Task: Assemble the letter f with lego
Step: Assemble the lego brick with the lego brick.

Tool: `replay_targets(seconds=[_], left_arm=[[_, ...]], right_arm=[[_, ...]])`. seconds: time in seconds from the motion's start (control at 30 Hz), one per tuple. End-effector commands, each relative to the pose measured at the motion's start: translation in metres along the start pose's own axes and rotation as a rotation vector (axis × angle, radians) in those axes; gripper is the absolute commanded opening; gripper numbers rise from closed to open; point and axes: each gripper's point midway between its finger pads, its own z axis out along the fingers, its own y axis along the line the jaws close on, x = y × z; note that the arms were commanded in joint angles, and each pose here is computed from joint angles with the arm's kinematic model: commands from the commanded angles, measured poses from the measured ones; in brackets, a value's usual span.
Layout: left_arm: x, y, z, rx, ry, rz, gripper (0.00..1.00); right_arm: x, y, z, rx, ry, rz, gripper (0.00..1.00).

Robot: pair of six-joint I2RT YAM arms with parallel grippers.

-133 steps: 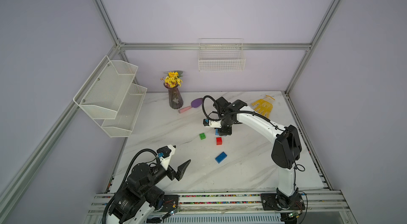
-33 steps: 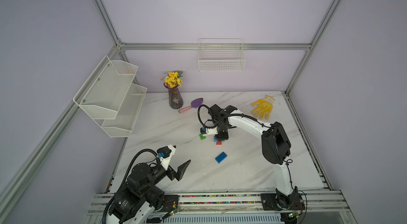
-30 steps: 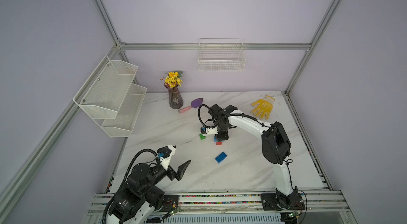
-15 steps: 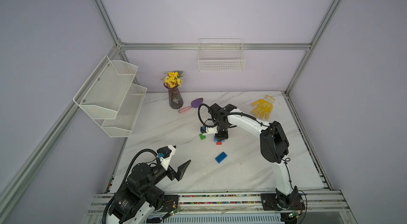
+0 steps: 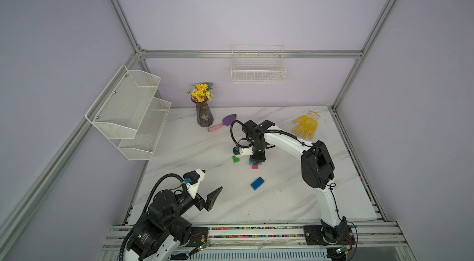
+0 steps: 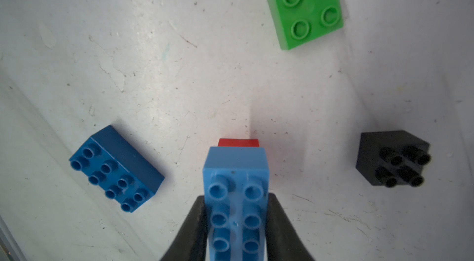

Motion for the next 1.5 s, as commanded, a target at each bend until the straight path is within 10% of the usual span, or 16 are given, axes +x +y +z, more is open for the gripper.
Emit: replay_targets(seconds=[0.0, 0.6, 1.47], left_arm=[[-0.001, -0.004, 0.003, 0.025, -0.008, 0.034, 1.00], [0.000, -0.002, 0.005, 0.017, 0.000, 0.031, 1.00], [0.000, -0.001, 0.005, 0.013, -0.001, 0.030, 1.00]], right_arm=[[0.024, 0.030, 0.056, -0.157, 0.113, 0.010, 0.00], [0.004, 0.023, 0.001, -0.004, 0.042, 0.007, 0.03], [-0.019, 0.020, -0.031, 0.027, -0.064, 0.090, 0.41]])
